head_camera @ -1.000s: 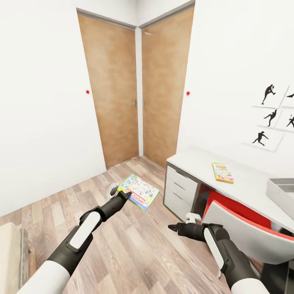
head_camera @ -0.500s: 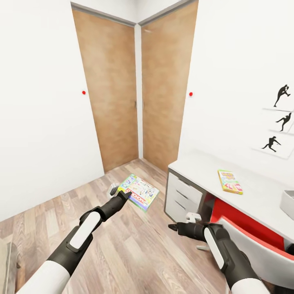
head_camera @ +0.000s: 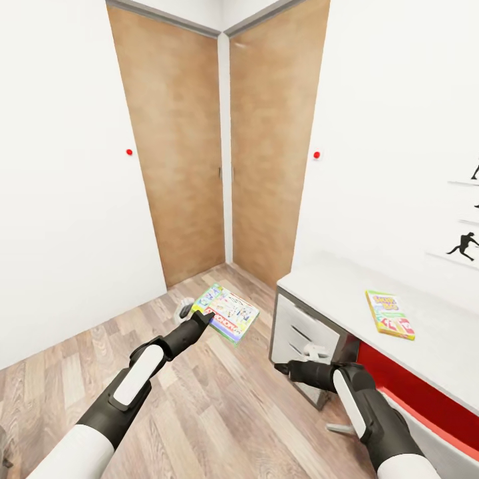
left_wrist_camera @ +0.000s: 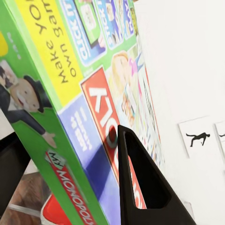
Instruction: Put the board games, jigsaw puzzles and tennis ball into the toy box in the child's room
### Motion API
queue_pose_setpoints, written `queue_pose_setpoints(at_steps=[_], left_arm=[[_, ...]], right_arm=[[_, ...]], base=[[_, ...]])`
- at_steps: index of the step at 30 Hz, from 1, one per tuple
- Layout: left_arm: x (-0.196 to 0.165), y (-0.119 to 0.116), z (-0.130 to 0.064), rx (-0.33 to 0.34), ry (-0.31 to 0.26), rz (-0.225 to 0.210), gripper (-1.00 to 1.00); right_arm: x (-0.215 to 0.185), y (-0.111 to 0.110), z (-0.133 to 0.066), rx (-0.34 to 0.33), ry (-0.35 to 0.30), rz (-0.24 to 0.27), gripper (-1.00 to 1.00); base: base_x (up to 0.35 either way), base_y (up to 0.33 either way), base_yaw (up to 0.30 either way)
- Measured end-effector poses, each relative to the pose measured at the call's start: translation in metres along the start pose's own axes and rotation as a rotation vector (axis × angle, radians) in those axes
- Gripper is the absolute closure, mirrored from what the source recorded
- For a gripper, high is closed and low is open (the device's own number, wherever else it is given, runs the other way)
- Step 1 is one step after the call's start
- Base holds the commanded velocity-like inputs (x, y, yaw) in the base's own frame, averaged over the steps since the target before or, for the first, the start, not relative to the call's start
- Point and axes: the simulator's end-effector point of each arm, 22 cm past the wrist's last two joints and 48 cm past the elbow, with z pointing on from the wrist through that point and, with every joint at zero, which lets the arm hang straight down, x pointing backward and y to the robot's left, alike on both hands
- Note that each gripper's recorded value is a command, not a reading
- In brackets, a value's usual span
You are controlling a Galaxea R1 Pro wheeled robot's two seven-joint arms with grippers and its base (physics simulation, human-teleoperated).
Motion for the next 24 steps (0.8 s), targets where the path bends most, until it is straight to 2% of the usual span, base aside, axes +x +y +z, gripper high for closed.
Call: queue_pose_setpoints(at_steps=[11, 24], left_arm=[[0.0, 0.0, 0.0, 0.001, 0.0, 0.0, 1.0], [-0.004, -0.01, -0.001, 0.021, -0.007, 0.011, 1.0]], right_arm=[[-0.002, 0.0, -0.002, 0.0, -0.008, -0.005, -1.0], [-0.007, 0.009, -0.026, -0.005, -0.077, -0.042, -1.0]], base=[[0.335, 0.0, 0.0], [0.335, 0.0, 0.0]])
